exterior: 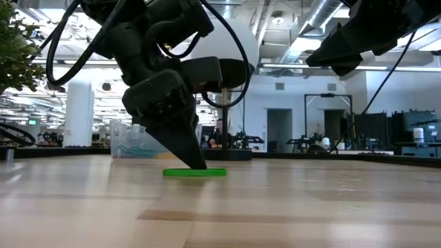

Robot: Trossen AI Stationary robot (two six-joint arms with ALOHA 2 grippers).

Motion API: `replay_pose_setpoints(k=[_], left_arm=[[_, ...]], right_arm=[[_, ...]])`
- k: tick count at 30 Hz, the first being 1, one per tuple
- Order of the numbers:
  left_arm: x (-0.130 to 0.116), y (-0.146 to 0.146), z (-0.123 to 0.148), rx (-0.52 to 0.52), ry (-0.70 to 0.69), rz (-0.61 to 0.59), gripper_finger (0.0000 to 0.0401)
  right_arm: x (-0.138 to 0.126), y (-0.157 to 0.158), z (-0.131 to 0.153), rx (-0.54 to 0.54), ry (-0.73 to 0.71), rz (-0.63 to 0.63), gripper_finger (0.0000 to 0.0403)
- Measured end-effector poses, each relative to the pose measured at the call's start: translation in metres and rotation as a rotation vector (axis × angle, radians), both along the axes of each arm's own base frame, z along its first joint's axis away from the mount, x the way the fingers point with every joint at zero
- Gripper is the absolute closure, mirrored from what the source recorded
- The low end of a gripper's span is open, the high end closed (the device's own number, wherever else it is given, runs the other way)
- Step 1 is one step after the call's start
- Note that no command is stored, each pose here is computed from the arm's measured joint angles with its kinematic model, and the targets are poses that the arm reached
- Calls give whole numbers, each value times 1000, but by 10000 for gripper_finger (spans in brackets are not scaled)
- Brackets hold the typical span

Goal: Pick and place items into bin
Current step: Put the green rubber band into the transparent bin

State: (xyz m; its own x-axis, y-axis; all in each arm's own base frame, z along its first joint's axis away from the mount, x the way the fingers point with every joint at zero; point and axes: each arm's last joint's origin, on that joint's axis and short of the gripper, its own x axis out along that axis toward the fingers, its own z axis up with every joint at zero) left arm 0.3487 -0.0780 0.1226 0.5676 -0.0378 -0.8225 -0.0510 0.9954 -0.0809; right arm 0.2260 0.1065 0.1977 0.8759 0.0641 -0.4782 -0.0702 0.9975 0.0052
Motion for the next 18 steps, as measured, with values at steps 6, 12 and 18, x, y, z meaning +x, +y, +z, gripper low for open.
replay_pose_setpoints(k=[6,12,18], left_arm=[[-1,1,-1,7,9,12,362],[0,5,4,-18,26,45,394],[-9,10,56,125,66,55,400]], right_arm=[[0,0,0,0,0,0,312],[0,0,0,-1,1,0,312],[-1,0,-1,-5,10,0,312]])
